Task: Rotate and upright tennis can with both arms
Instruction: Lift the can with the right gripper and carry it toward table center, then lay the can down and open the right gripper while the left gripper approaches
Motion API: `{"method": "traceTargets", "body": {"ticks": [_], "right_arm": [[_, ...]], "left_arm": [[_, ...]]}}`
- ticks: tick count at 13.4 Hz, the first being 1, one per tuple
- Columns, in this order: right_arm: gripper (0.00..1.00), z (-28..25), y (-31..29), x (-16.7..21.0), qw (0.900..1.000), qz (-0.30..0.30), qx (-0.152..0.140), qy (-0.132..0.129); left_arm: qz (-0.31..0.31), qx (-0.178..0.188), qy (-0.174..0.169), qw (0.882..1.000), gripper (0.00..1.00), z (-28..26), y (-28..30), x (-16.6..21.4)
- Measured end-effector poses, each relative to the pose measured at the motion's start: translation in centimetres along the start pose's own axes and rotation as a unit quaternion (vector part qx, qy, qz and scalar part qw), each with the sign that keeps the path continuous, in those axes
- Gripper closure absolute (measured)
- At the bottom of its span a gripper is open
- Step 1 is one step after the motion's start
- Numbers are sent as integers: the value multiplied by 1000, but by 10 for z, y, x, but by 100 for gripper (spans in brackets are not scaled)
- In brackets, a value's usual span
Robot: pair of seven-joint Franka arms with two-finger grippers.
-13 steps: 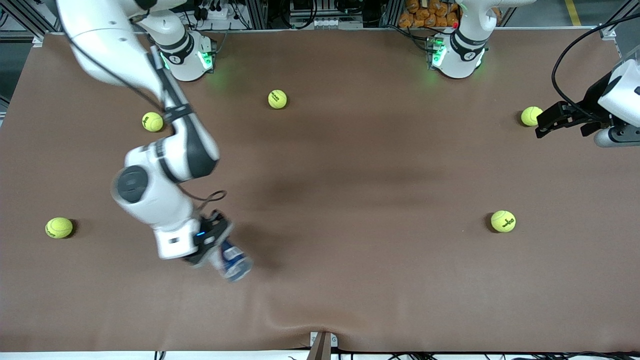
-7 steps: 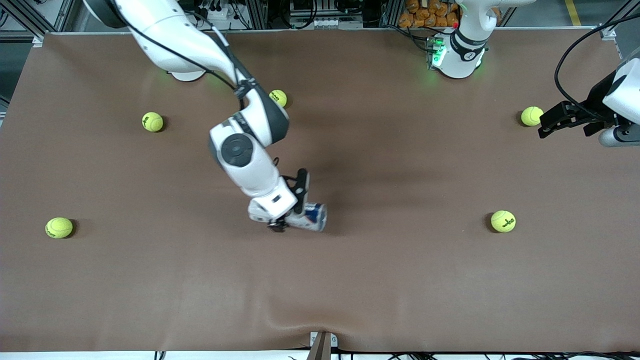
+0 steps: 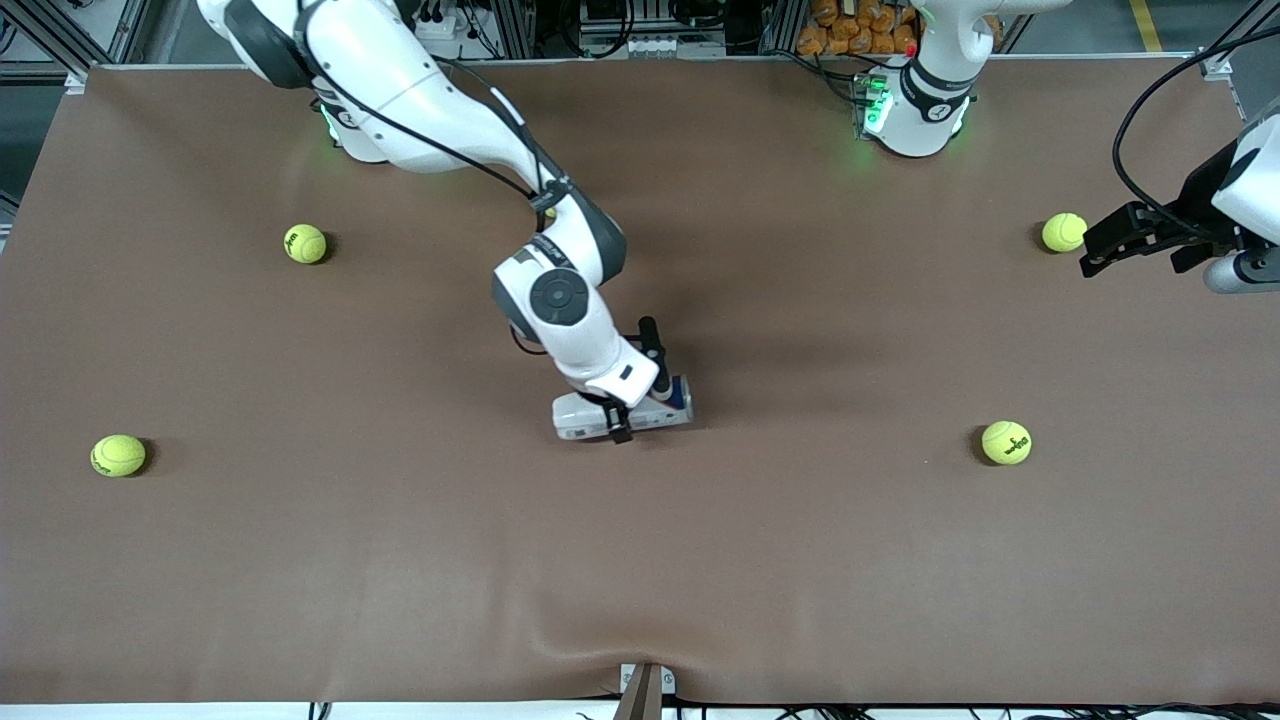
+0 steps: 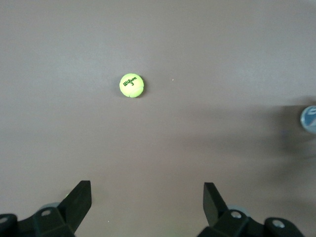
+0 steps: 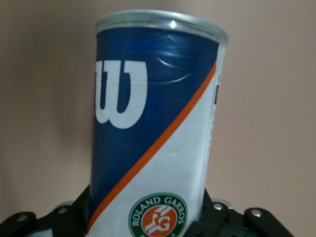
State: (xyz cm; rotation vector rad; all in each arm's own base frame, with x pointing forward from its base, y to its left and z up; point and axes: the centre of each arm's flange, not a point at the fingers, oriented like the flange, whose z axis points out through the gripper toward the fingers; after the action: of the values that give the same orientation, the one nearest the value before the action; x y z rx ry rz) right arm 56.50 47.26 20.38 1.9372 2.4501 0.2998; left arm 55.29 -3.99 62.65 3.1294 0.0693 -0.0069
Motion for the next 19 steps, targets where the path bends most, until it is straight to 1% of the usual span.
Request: {"method": "traceTargets", "body": {"ticks": [1, 2, 5, 7, 8, 9, 10, 11, 13, 14, 15, 16, 17, 18, 19], "right_arm": [[7, 7, -5, 3, 1000, -3, 3, -2], [0, 9, -4, 0, 1000, -2, 4, -4], [0, -7, 8, -9, 1000, 5, -7, -6], [0, -50, 24, -16, 1000, 18, -9, -6], [0, -82, 34, -23, 999, 35, -9, 2], [0, -117, 43, -33, 998, 60, -7, 15], [0, -155, 51, -51, 996, 89, -5, 25], [0, -187, 59, -76, 992, 123, -3, 26], [0, -233, 73, -153, 980, 200, 4, 11], [0, -246, 78, -198, 971, 238, 8, 3], [0, -252, 80, -245, 962, 272, 12, -4], [0, -255, 81, -291, 951, 308, 15, -11], [0, -258, 79, -329, 938, 346, 13, -17], [0, -262, 78, -360, 923, 385, 8, -23], [0, -267, 76, -382, 907, 419, 2, -30]], "left_arm": [[0, -11, -5, 1000, 0, 4, 2, 1], [-1, -25, -12, 1000, 0, 9, 5, 1], [-1, -57, -40, 998, 0, 35, 14, 12], [-5, -86, -72, 994, 0, 71, 21, 27], [-10, -113, -91, 989, 0, 92, 27, 35], [-17, -145, -108, 983, 0, 114, 34, 44], [-27, -175, -123, 976, 0, 137, 40, 54], [-37, -203, -135, 969, 0, 157, 45, 62], [-60, -260, -144, 953, 0, 189, 60, 77], [-69, -279, -144, 947, 0, 204, 70, 83], [-74, -290, -144, 943, 0, 219, 83, 88], [-80, -301, -147, 939, 0, 235, 96, 90], [-92, -319, -156, 930, 0, 252, 108, 89], [-109, -339, -168, 919, 0, 271, 119, 86], [-126, -355, -181, 909, 0, 289, 127, 81]]}}
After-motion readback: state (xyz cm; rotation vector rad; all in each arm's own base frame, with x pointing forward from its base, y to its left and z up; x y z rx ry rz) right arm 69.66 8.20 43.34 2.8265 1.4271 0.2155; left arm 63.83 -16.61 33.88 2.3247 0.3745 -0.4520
